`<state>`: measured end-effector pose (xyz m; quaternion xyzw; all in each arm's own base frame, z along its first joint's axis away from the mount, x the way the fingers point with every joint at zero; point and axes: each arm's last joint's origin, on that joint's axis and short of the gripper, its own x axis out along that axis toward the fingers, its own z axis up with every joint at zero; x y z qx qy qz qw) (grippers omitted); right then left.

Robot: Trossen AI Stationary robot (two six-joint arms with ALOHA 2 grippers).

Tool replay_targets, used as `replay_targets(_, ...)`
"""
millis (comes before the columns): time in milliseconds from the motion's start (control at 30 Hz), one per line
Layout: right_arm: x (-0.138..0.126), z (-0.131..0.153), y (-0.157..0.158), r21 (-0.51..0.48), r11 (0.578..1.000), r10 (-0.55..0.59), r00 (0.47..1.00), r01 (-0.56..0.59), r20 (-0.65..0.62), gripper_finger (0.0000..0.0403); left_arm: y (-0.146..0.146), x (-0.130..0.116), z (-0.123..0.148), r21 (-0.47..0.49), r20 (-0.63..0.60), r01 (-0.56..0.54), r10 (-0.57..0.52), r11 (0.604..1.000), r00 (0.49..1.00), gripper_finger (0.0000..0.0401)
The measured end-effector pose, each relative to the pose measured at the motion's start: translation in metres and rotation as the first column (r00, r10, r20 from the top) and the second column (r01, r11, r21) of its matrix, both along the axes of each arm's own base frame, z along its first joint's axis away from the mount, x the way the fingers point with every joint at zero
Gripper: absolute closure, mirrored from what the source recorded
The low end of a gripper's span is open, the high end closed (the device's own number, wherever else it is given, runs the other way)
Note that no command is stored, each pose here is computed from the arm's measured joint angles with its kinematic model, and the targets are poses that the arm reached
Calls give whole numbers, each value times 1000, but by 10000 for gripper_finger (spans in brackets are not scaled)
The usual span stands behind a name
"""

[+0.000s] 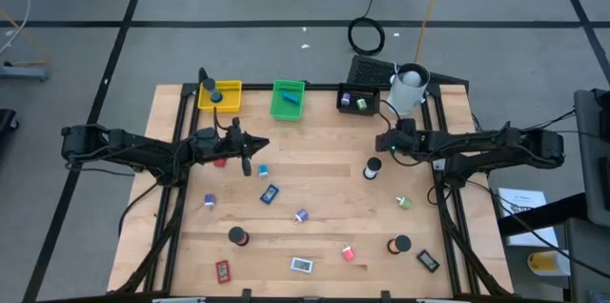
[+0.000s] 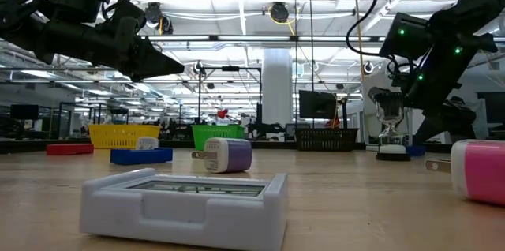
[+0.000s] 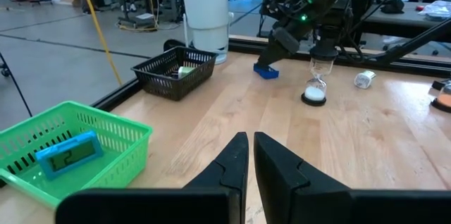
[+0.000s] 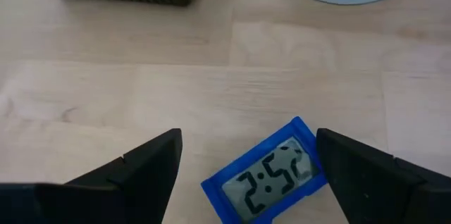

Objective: Pick & Place Office items
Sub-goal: Put the right blue digital timer into the green bin

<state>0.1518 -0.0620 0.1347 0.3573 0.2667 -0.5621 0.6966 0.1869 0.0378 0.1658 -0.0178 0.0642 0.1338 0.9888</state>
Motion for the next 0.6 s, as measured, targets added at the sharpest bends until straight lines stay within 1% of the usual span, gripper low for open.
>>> replay_targets(67,-2,-1,1,9,1000,-3,1000,3,-17,81,0,0,0,0,-1,0,0,1000,1000,368)
replay_targets(267,-9,-4,3,46,997,-66,996,69,-59,81,0,0,-1,-2,-6,0,0,1000,1000,368)
replay_targets(467,-5,-6,2,42,998,-47,997,50,-53,82,0,0,-1,-2,-6,0,0,1000,1000,368)
replay_targets(600,-4,-10,1,44,998,-41,996,45,-80,99,0,0,-1,-2,-7,0,0,1000,1000,368)
